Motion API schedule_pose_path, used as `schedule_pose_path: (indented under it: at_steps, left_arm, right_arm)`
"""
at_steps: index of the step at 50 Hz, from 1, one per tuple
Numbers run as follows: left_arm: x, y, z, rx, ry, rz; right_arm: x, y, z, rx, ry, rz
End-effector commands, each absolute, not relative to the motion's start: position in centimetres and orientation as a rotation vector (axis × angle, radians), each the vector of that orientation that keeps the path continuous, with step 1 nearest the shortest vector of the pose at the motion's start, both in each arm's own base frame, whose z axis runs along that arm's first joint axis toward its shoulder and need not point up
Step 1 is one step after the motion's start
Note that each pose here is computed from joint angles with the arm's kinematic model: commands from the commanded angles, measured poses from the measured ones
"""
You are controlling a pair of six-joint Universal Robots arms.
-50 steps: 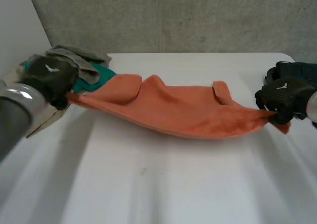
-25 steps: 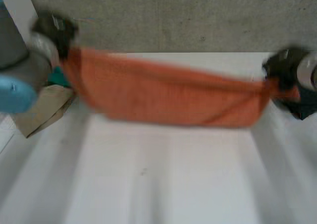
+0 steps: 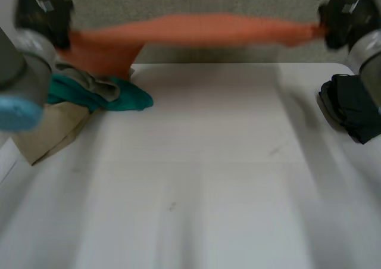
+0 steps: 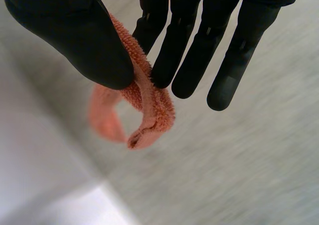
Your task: Fold the laundry.
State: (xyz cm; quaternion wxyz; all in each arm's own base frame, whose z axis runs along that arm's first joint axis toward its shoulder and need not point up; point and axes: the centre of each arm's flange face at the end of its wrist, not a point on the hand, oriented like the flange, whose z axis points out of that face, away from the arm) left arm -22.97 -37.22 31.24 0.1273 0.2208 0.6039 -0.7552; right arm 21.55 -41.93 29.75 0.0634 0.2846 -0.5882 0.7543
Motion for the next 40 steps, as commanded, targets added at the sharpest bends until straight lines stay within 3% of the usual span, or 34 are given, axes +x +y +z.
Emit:
schedule_pose_path:
  at_steps: [1,3,8,21,32,40]
  left_arm:
    - [-24.2,-34.9,20.8,0.881,1.985,-1.969]
    - [-24.3,-34.0,18.2,0.959,2.013,-1.894]
    - [-24.3,-33.0,16.7,1.016,2.023,-1.833]
    - [-23.2,-32.5,20.3,0.9,2.021,-1.934]
    - [-22.1,-33.2,21.0,0.815,2.068,-1.956]
    - [-22.2,-33.4,20.8,0.823,2.076,-1.951]
  right_arm:
    - [21.2,-40.4,19.8,1.063,-2.206,1.896]
    - [20.8,-39.8,16.9,1.122,-2.299,1.766]
    - [19.9,-39.0,14.4,1.155,-2.412,1.6]
    - [16.0,-38.0,20.0,0.871,-2.553,1.648]
    - [14.6,-35.2,16.9,1.181,-2.539,1.523]
    - [14.9,-35.6,15.3,1.269,-2.449,1.631]
